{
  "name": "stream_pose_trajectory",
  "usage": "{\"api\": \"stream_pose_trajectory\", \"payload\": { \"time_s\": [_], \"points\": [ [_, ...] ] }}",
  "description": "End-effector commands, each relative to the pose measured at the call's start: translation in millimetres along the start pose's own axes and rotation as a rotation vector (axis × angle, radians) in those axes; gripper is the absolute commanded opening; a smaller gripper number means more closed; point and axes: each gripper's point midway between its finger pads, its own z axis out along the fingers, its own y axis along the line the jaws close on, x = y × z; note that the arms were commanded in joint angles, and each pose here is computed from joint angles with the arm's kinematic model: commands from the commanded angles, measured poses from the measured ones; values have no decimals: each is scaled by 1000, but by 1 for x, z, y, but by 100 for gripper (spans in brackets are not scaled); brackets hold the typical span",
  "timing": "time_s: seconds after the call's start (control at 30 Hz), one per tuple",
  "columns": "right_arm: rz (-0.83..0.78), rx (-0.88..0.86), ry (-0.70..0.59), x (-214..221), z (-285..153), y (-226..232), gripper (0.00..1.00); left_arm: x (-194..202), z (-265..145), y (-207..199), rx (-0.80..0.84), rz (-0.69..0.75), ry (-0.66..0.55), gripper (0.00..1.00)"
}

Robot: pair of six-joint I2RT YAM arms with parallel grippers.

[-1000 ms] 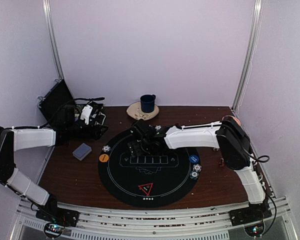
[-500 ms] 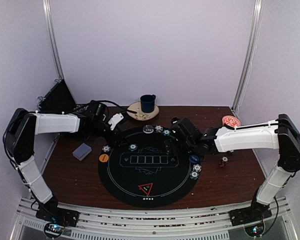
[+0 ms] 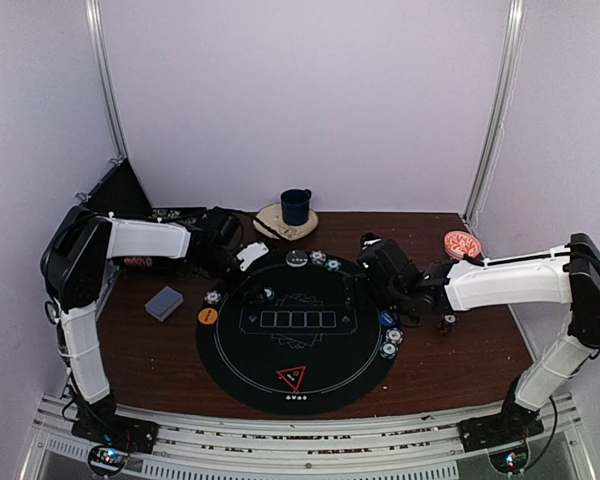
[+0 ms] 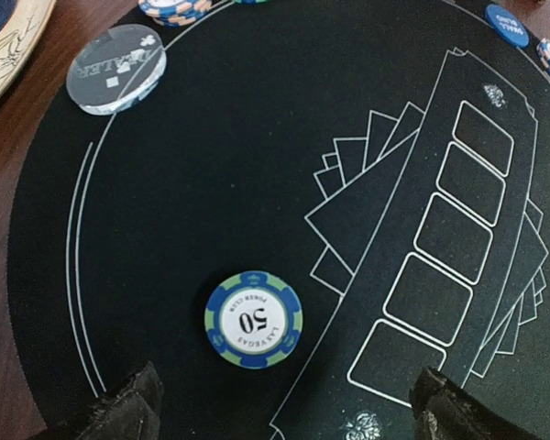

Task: Distribute texas hold em gaming equipment
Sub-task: Move the poker chip to the big blind area.

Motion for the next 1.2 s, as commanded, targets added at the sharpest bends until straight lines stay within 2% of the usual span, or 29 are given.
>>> {"api": "stream_pose_trajectory", "payload": {
  "time_s": [0.0,0.37,0.5,0.83,1.03,1.17],
  "points": [
    [30,21,-33,-5,-3,-6,97,-4,9,4,-41,18,35,98],
    [36,20,-39,-6,-5,-8,97,6,35,17,-62,2,92,98],
    [34,18,-39,-6,-5,-7,97,9,41,12,-51,15,115,95],
    [38,16,-46,-8,-8,-9,96,25,52,3,-45,43,194,78],
    [43,14,-50,-9,-10,-10,96,21,54,-3,-22,69,201,71],
    [43,14,-51,-9,-10,-10,96,24,56,-3,-15,71,225,63]
  ]
}}
